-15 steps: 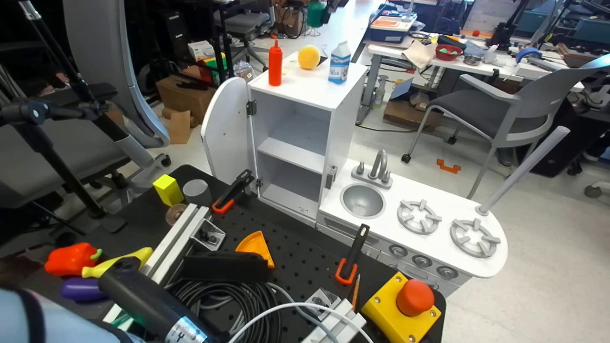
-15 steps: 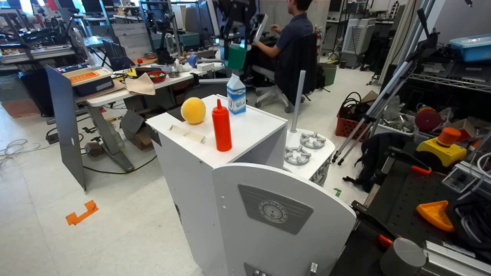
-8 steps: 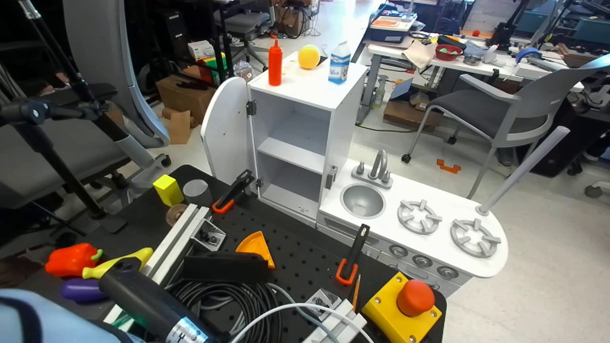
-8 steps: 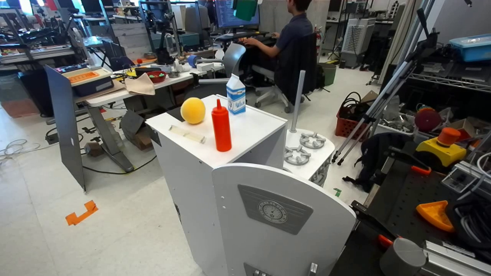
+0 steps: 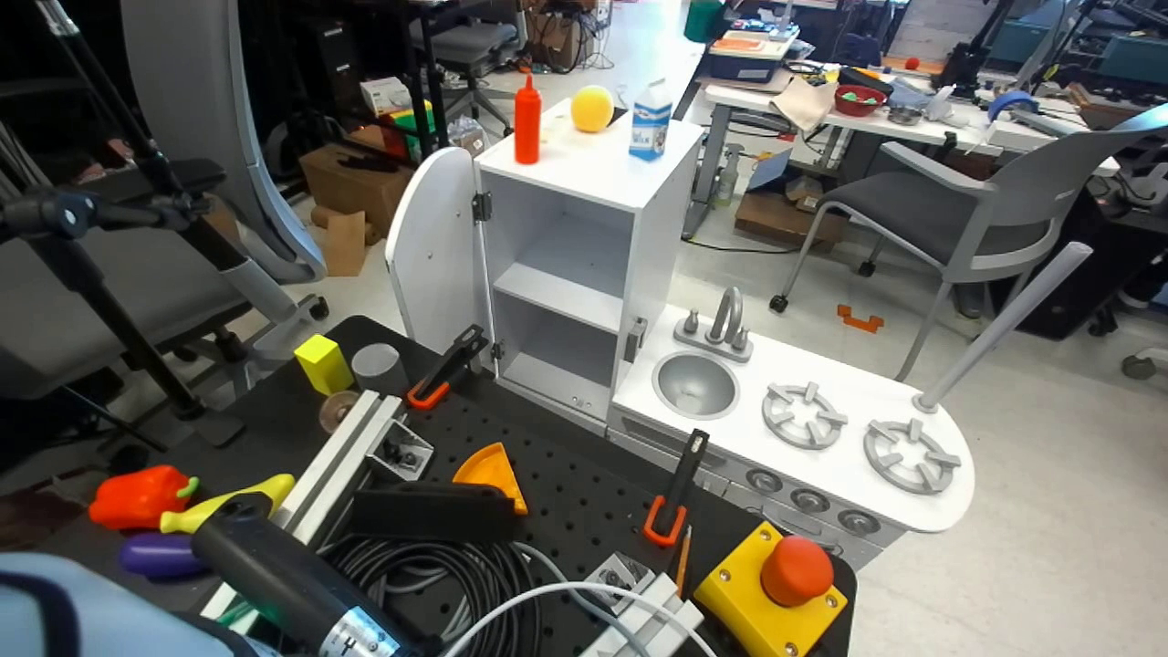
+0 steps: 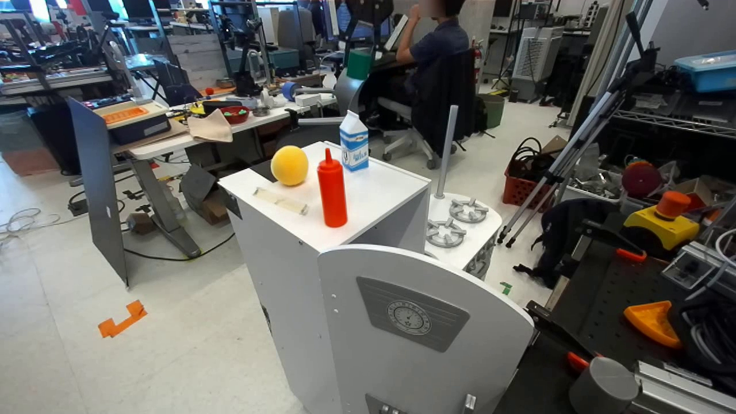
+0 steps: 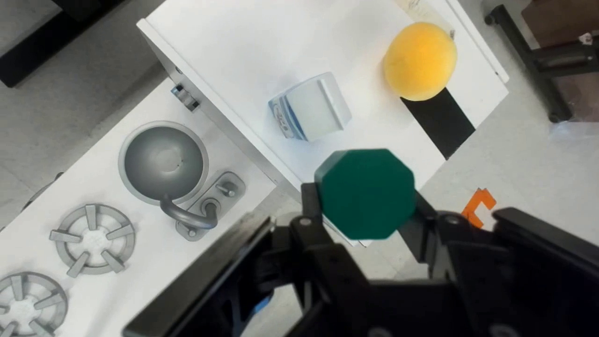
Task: Pick up the green block and slightly move it forward.
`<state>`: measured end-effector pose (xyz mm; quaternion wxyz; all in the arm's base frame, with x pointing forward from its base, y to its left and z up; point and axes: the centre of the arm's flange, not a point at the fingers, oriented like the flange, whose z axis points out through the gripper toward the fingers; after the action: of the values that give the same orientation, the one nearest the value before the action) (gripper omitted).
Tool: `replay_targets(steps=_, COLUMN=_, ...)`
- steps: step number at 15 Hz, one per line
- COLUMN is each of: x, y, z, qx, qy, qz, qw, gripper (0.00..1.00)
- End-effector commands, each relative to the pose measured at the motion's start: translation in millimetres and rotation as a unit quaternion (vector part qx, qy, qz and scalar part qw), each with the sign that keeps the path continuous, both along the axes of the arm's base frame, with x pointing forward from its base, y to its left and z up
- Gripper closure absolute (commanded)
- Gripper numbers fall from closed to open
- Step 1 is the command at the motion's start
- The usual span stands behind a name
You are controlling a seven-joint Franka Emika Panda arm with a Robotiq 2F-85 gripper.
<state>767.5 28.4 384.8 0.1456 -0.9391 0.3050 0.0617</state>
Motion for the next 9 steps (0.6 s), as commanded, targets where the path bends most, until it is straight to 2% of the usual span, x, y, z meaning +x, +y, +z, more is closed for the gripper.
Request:
replay_targets(steps=1, x=74, y=14, z=-16, qx=-0.011, qy=0.023, qz=-0.014, qw=0.9996, gripper=0.82)
replay_targets(steps=5, x=92, y=15, z=-45, qx=-0.025, qy=0.037, qz=-0.032, qw=0.9985, gripper=0.82)
replay_targets(steps=9, x=98, y=8, z=-66, qx=-0.04, qy=0.053, qz=-0.045, qw=0.9967, gripper=0.82)
